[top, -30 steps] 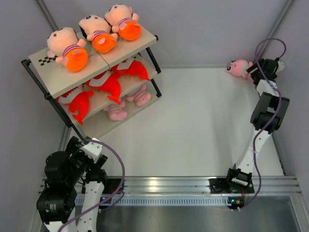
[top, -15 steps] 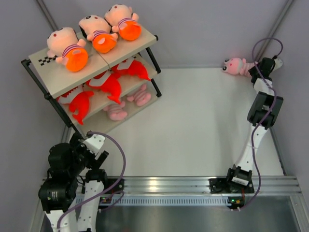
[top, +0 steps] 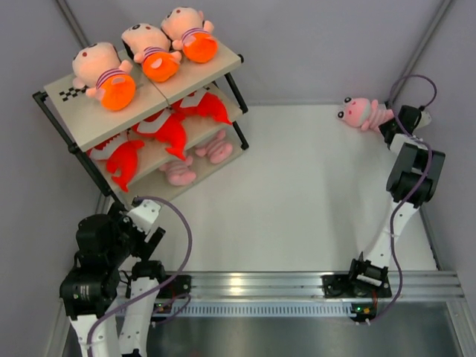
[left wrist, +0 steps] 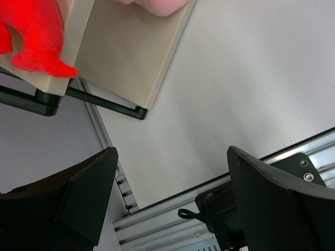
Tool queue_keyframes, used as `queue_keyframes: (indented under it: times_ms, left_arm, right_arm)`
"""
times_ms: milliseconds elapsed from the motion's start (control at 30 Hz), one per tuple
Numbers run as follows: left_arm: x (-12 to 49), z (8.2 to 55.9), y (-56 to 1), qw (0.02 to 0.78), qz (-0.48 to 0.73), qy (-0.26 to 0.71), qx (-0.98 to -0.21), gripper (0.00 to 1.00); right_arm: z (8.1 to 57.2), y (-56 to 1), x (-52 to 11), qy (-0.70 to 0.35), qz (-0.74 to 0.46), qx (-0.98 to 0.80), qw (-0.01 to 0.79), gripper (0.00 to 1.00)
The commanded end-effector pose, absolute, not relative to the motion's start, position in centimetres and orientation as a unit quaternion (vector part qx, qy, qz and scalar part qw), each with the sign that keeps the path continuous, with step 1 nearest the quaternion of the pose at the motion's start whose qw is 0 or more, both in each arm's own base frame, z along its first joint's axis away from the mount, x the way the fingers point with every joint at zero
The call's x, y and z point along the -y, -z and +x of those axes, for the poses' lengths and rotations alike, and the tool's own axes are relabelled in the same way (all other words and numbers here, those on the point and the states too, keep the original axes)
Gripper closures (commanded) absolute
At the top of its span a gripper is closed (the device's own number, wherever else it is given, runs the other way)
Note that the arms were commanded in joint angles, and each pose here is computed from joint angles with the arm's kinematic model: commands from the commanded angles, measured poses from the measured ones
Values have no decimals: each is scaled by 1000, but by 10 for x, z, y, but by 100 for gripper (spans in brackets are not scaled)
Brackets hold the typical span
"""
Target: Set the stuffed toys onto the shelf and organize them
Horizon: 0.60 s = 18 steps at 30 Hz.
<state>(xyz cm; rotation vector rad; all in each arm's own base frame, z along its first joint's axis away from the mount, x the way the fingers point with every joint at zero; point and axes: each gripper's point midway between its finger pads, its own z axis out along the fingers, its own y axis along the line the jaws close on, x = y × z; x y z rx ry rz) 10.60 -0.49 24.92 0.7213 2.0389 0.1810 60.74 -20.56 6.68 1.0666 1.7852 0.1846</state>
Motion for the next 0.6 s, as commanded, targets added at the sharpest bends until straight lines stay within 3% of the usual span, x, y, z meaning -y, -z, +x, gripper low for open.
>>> queue_keyframes:
  times_ms: [0, 133, 267, 433, 567]
  left_arm:
    - [-9, 115, -249, 438, 247, -87, -860, 9]
    - [-6, 117, -245, 397, 229, -59, -887, 18]
    - [5, 126, -255, 403, 244, -28, -882, 22]
    - [31, 137, -271, 417, 285, 36, -862, 22]
    - [52, 144, -281, 426, 330, 87, -838, 15]
  right_arm:
    - [589, -173, 189, -133, 441, -665, 587, 100]
    - [550, -220, 142, -182, 427, -647, 605, 100]
    - [506, -214, 93, -217, 435, -648, 587, 100]
    - [458, -232, 20, -255, 406, -656, 583, 100]
    - [422, -247, -39, -299, 385, -655, 577, 100]
